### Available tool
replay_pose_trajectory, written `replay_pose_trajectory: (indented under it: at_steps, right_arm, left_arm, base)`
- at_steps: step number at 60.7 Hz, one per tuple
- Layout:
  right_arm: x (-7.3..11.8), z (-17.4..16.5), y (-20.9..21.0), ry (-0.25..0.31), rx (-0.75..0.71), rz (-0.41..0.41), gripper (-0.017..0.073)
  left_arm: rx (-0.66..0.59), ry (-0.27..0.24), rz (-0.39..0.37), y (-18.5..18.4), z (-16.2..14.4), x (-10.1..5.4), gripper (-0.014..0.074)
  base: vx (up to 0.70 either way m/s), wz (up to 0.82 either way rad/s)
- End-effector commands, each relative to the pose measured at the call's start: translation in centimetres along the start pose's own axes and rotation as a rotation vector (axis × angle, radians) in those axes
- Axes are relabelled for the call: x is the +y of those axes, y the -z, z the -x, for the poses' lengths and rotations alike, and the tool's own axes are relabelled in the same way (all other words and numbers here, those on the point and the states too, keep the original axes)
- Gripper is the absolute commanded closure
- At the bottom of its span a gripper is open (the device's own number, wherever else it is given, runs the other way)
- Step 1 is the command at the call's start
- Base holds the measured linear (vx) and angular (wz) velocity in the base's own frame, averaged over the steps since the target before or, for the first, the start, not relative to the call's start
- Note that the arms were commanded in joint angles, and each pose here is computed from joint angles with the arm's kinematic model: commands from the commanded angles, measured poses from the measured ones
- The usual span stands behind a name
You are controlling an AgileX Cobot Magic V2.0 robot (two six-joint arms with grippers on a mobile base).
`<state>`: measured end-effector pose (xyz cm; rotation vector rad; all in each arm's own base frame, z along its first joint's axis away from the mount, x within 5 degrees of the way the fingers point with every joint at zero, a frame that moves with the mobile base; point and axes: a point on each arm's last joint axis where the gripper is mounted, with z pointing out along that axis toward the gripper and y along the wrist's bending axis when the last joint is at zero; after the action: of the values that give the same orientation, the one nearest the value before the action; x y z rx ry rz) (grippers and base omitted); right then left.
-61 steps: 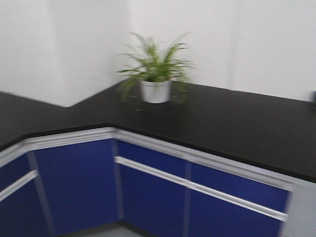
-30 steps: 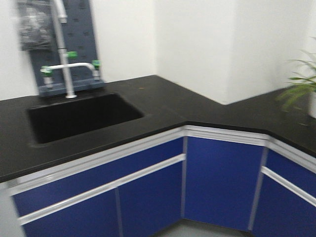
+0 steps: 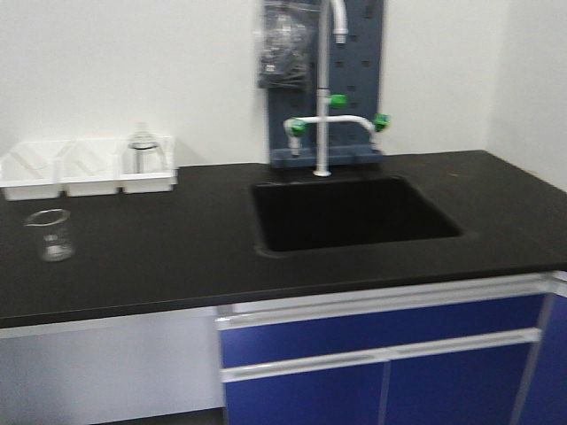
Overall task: Grab transparent chemical and place on left bench
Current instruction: 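Drive the base to the bench with white bins, holding the pipette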
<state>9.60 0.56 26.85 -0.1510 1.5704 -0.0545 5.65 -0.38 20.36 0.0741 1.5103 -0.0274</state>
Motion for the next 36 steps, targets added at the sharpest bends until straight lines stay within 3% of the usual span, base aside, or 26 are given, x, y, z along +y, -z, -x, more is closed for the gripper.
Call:
replay_pose_trajectory:
  at_steps: [1,36]
  right_arm:
    - [0.06,1.45,-0.06,0.006,-0.082,0.017,0.0564]
    - [0.05,1.43,-0.06,0.006,-0.080,0.016,0.0564]
  left_arm:
    - [-0.081,0.009,0.002,0.13,0.28,0.01,0.0597]
    - [-0.081,0.009,0.002,0.13,0.28,0.01,0.0597]
  base:
    - [0.17,0.67]
    - [0.22,0.62]
